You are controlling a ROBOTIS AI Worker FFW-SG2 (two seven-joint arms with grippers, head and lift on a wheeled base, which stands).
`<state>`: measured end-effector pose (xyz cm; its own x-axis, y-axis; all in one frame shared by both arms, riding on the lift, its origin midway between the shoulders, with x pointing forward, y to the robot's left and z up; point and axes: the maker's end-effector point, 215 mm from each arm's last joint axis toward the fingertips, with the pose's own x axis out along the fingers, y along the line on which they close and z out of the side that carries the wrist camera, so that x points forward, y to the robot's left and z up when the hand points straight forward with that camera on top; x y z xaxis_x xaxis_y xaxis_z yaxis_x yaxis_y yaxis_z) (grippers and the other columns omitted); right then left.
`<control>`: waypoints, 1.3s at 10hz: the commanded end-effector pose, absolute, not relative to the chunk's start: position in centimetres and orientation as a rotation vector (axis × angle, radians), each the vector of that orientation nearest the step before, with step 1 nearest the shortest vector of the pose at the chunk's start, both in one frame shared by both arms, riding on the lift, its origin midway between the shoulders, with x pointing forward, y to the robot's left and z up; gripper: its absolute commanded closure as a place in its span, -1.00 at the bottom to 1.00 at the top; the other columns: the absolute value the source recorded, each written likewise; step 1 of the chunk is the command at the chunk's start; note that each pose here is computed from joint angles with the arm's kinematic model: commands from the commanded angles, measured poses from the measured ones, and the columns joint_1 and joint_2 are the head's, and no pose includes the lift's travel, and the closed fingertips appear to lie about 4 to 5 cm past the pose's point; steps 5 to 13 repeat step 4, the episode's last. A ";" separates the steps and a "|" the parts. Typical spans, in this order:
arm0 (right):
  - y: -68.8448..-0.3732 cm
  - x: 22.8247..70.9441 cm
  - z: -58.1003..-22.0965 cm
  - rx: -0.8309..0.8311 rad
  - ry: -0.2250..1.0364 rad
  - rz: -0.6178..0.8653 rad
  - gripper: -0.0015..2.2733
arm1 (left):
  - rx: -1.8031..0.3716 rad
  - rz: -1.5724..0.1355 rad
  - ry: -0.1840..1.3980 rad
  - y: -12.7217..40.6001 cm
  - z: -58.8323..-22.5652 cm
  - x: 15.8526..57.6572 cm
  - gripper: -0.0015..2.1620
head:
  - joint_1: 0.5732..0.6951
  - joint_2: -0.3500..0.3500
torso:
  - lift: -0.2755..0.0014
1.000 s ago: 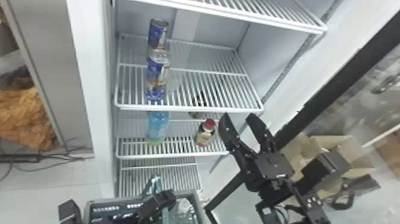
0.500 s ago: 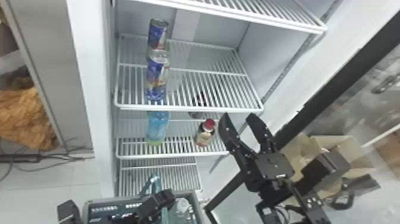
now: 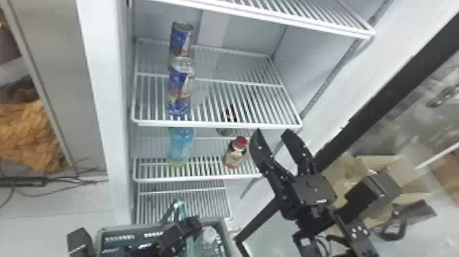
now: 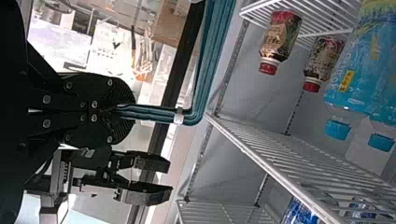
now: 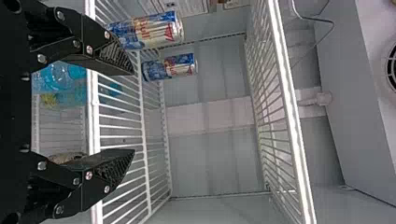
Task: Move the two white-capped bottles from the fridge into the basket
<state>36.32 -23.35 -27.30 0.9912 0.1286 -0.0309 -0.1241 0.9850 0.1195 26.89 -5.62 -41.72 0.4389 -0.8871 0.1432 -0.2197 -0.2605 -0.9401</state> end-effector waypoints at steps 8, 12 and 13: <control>-23.3 36.3 -27.4 0.120 0.041 0.128 -0.55 | -1.740 -0.881 0.964 -5.8 -41.7 26.7 0.07 | 1.00 -1.00 | 0.99; -23.3 36.3 -27.4 0.120 0.041 0.128 -0.55 | -1.740 -0.881 0.964 -5.8 -41.7 26.7 0.07 | 1.00 -1.00 | 0.99; -23.3 36.3 -27.4 0.120 0.041 0.128 -0.55 | -1.740 -0.881 0.964 -5.8 -41.7 26.7 0.07 | 1.00 -1.00 | 0.99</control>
